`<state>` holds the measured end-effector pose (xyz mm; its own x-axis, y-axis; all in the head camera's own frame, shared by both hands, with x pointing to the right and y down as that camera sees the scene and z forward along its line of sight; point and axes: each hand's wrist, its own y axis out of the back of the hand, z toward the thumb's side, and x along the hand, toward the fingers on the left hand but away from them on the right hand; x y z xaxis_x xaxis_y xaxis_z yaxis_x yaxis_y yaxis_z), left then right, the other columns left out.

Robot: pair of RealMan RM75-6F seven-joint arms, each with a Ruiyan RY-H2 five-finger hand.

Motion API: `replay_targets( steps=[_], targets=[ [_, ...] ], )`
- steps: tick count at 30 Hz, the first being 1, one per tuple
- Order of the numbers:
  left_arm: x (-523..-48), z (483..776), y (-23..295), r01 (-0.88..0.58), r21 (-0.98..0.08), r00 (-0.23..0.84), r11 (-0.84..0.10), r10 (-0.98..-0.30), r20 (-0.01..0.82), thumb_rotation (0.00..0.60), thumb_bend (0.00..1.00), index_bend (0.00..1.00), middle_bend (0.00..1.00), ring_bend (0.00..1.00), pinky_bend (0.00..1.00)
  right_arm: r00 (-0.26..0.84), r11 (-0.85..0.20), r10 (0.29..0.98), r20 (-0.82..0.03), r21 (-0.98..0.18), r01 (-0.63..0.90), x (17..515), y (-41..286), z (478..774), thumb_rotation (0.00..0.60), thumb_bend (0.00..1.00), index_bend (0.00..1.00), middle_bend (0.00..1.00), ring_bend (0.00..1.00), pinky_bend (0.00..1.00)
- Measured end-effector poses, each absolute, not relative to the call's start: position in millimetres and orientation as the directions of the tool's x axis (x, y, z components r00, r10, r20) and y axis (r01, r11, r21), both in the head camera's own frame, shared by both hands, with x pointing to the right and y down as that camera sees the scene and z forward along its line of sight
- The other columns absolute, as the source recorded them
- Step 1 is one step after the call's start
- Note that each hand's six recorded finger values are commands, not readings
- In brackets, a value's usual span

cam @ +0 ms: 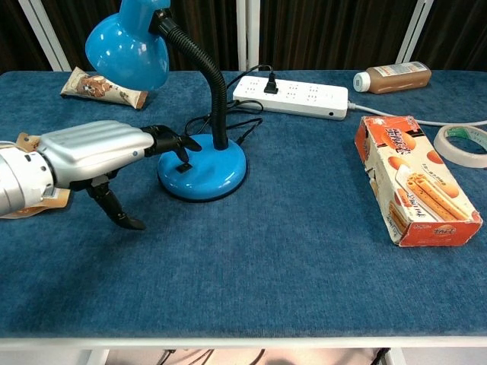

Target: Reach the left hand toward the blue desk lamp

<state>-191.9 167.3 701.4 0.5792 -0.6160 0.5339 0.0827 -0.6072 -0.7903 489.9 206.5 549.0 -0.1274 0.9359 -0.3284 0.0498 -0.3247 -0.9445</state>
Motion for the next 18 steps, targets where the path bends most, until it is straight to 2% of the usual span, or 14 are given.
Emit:
replay_targets(
  steps=[5, 10, 15, 18],
  targets=[
    [-228, 678, 165, 0.079, -0.829, 0.521, -0.553, -0.686, 0.507, 0.6, 0.07, 0.17, 0.17, 0.03, 0.21, -0.123, -0.314, 0.94, -0.318, -0.948, 0.05, 490, 206, 546, 0.6, 0.22, 0.0, 0.0, 0.0, 0.0],
    [-300, 647, 163, 0.073, -0.869, 0.359, -0.489, -0.8, 0.481, 0.6, 0.07, 0.18, 0.16, 0.03, 0.21, -0.109, -0.325, 0.939, -0.327, -0.945, 0.04, 489, 208, 546, 0.6, 0.22, 0.0, 0.0, 0.0, 0.0],
    [-370, 608, 162, 0.09, -0.924, 0.196, -0.372, -0.903, 0.382, 0.6, 0.07, 0.16, 0.11, 0.02, 0.19, -0.093, -0.351, 0.932, -0.35, -0.936, 0.013, 486, 213, 549, 0.6, 0.21, 0.0, 0.0, 0.0, 0.0],
    [-391, 592, 164, 0.054, -0.941, 0.154, -0.335, -0.928, 0.34, 0.6, 0.06, 0.14, 0.08, 0.0, 0.17, -0.086, -0.365, 0.927, -0.364, -0.931, 0.003, 483, 215, 554, 0.6, 0.21, 0.0, 0.0, 0.0, 0.0]
  ],
)
